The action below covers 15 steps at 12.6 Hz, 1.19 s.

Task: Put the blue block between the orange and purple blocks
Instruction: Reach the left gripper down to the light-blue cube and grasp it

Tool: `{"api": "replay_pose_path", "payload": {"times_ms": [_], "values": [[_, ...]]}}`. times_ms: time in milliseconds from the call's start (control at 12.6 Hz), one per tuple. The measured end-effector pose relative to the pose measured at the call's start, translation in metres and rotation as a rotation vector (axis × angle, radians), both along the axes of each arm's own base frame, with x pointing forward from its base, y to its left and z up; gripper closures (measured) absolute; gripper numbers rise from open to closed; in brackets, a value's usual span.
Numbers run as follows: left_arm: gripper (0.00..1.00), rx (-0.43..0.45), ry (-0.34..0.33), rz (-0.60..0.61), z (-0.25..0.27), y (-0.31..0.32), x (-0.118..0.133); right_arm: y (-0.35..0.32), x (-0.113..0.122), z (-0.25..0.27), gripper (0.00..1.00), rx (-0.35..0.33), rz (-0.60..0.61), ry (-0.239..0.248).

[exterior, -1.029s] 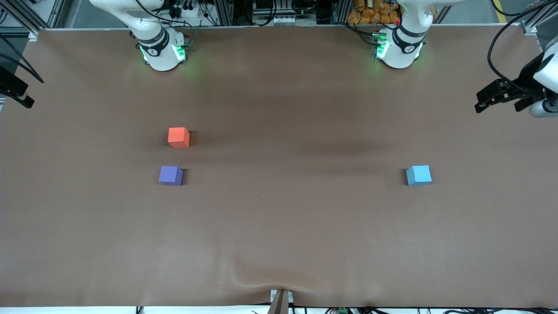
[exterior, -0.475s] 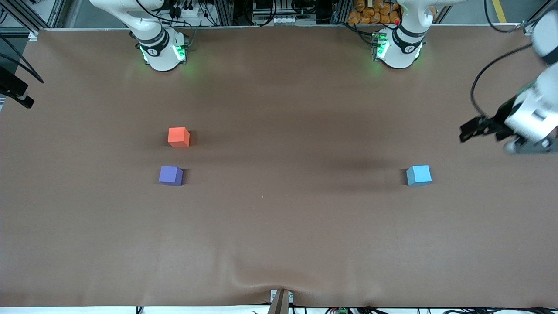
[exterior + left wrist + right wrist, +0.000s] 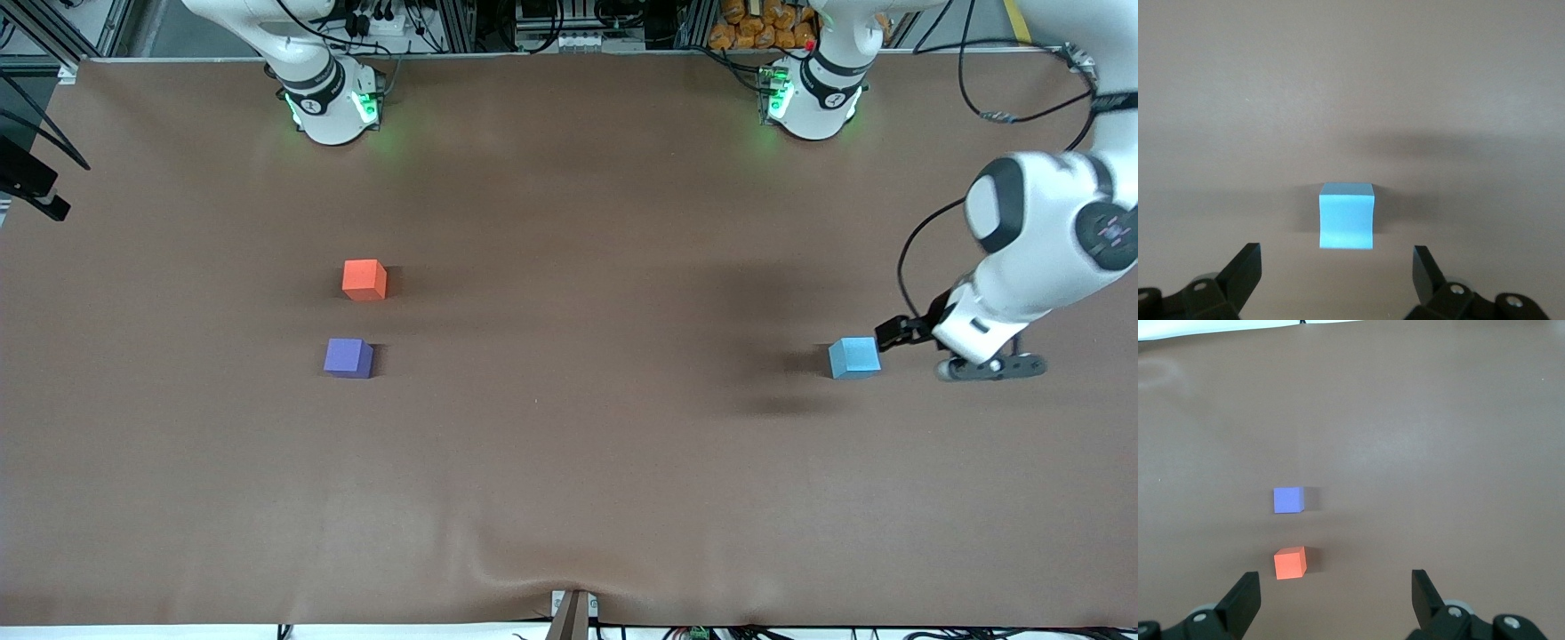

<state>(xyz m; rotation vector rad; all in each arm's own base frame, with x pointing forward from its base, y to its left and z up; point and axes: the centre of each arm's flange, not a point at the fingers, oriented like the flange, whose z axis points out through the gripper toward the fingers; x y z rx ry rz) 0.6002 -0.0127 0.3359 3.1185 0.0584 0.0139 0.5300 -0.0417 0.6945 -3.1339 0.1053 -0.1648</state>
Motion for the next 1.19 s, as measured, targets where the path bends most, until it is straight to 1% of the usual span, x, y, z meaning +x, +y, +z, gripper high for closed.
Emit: {"api": "replay_pose_path", "payload": {"times_ms": [158, 396, 633, 871, 950, 1029, 1188], "values": [[0.0, -0.004, 0.03, -0.017, -0.044, 0.0, 0.001, 0.0, 0.0, 0.0, 0.0, 0.0, 0.0, 0.0], [0.0, -0.008, 0.052, -0.021, -0.087, 0.0, -0.005, 0.0, 0.0, 0.0, 0.0, 0.0, 0.0, 0.0], [0.0, -0.01, 0.069, -0.021, -0.112, 0.002, -0.013, 0.0, 0.0, 0.0, 0.0, 0.0, -0.001, 0.0], [0.0, -0.01, 0.086, -0.022, -0.122, 0.002, -0.018, 0.0, 0.0, 0.0, 0.0, 0.0, -0.001, 0.004], [0.04, -0.01, 0.087, -0.022, -0.122, 0.002, -0.019, 0.0, 0.0, 0.0, 0.0, 0.0, -0.001, 0.004], [0.06, -0.01, 0.088, -0.022, -0.123, 0.002, -0.019, 0.0, 0.0, 0.0, 0.0, 0.0, -0.001, 0.005], [0.29, -0.011, 0.094, -0.022, -0.126, 0.002, -0.02, 0.0, -0.001, 0.0, 0.0, 0.0, -0.001, 0.005]]}}
